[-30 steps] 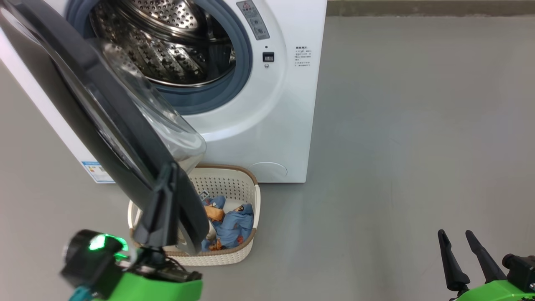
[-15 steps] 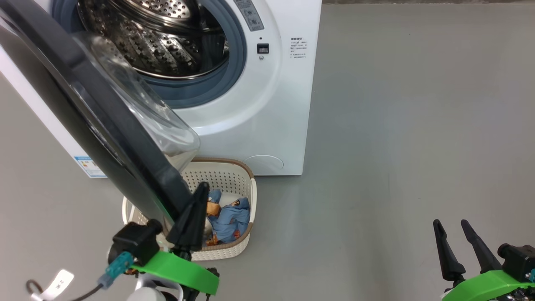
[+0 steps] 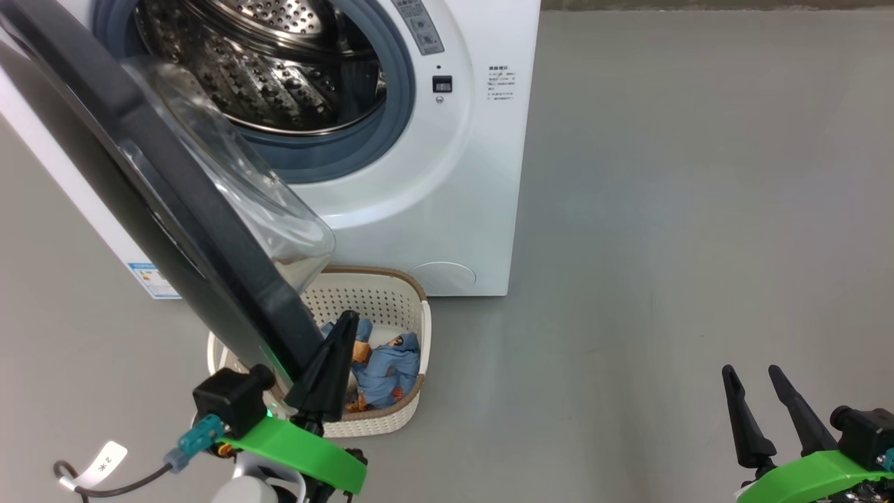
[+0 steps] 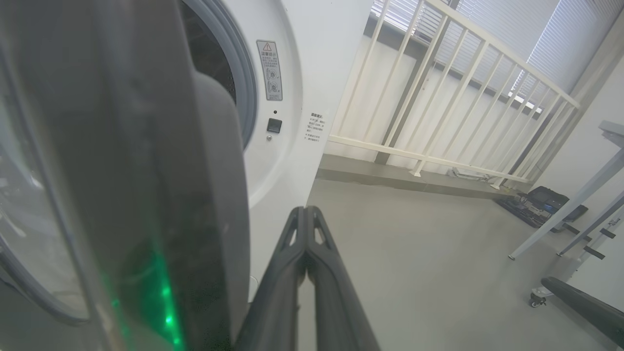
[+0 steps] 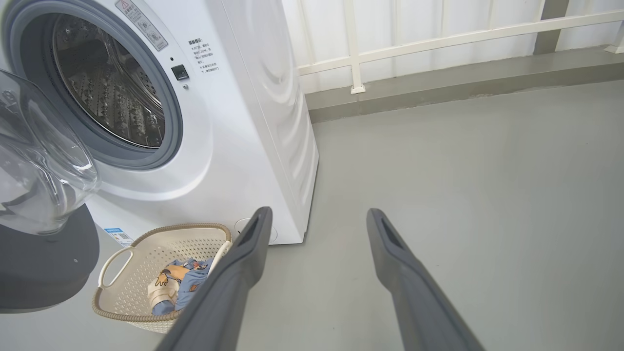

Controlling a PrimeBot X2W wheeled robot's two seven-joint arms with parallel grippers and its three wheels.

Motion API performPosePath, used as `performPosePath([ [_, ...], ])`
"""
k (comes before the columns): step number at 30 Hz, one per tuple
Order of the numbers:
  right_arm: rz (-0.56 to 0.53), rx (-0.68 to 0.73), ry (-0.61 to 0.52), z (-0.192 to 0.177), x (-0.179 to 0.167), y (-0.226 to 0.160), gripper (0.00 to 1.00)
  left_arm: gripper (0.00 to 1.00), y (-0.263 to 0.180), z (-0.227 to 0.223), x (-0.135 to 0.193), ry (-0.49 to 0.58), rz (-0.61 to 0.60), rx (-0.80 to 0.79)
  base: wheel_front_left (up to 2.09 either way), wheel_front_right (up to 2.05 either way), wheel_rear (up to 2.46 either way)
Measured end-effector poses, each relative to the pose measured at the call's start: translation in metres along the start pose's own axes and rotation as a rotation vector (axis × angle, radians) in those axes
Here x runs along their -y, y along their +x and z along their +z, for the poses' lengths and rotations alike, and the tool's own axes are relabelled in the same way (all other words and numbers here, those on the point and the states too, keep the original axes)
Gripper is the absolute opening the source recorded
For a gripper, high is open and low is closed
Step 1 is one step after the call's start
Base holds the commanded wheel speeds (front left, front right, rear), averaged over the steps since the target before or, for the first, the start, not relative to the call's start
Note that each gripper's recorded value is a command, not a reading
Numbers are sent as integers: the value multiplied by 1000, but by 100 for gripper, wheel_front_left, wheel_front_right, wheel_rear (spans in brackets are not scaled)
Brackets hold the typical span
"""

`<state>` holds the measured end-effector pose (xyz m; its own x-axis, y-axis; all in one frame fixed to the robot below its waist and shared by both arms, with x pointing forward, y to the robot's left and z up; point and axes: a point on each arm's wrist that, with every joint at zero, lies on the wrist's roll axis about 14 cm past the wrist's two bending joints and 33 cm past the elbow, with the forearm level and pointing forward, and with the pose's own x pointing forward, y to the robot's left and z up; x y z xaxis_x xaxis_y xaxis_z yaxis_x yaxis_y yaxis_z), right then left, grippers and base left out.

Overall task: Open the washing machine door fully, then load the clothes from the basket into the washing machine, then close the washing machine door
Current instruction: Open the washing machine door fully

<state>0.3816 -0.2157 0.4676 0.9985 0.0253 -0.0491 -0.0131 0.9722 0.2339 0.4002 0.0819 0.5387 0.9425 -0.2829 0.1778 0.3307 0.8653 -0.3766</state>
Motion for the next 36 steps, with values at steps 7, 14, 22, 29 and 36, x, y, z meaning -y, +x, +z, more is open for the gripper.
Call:
performPosePath([
  [7, 24, 4, -1, 1, -8, 5, 100, 0, -8, 5, -8, -9, 33, 18, 0, 0, 0],
  [14, 58, 0, -3, 0, -19, 13, 100, 0, -23, 10, -23, -11, 91, 37, 0, 0, 0],
  [22, 113, -2, -7, -1, -38, 23, 100, 0, -46, 19, -44, 9, 172, 60, 0, 0, 0],
  [29, 165, -12, -7, -5, -57, 33, 100, 0, -68, 28, -62, 41, 251, 83, 0, 0, 0],
  [36, 233, -39, -9, -15, -81, 42, 100, 0, -98, 43, -91, 79, 384, 117, 0, 0, 0],
])
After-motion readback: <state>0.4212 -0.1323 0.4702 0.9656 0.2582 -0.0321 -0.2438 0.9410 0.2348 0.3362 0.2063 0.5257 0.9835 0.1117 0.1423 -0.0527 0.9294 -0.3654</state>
